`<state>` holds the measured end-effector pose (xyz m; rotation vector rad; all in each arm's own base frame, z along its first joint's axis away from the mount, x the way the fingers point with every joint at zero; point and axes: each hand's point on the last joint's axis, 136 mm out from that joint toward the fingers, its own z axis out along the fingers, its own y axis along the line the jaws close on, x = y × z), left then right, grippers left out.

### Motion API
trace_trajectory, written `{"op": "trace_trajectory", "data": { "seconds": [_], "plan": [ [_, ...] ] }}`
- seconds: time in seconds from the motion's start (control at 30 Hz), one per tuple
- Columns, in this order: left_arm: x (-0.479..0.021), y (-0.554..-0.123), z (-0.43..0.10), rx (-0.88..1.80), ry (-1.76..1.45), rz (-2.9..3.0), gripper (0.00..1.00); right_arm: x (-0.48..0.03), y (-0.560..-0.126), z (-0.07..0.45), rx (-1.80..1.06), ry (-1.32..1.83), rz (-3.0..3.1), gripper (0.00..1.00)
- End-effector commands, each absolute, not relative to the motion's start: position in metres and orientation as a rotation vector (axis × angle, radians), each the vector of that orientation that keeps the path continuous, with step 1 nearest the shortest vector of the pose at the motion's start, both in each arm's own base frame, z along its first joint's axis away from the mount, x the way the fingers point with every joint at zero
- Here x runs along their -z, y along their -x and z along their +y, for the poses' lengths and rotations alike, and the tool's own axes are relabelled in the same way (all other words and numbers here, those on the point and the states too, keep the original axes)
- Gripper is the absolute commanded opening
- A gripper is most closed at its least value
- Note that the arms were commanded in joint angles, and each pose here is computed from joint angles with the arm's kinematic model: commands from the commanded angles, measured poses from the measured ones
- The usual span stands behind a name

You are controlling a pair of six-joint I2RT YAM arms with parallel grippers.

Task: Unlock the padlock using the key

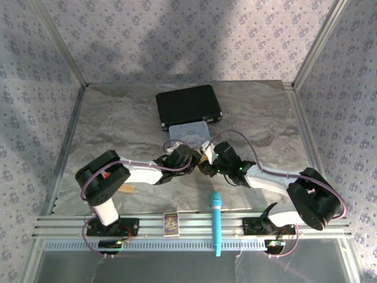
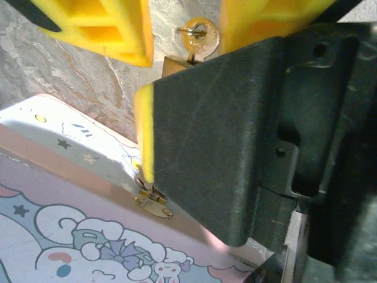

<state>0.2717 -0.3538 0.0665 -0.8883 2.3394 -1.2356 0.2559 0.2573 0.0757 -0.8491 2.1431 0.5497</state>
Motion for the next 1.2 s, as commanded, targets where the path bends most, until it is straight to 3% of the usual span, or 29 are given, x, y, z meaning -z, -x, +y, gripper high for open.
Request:
{"op": "trace_trajectory", "data": {
  "seconds": [0.0, 0.33, 0.73, 1.17],
  "plan": [
    [-0.061, -0.253, -0.357, 1.284, 0.947, 2.409, 0.00, -0.077, -0.254, 0.259, -0.603, 0.865, 2.089, 0.37],
    [-0.057, -0.248, -0.363, 1.309, 0.944, 2.439, 0.00, -0.083, -0.264, 0.254, -0.557, 0.831, 2.042, 0.24],
    [-0.055, -0.242, -0.357, 1.305, 0.939, 2.447, 0.00, -0.073, -0.270, 0.238, -0.715, 0.677, 2.147, 0.17],
    [-0.052, -0.239, -0.355, 1.294, 0.938, 2.460, 0.00, -0.050, -0.280, 0.205, -0.786, 0.418, 2.318, 0.23]
  ]
}}
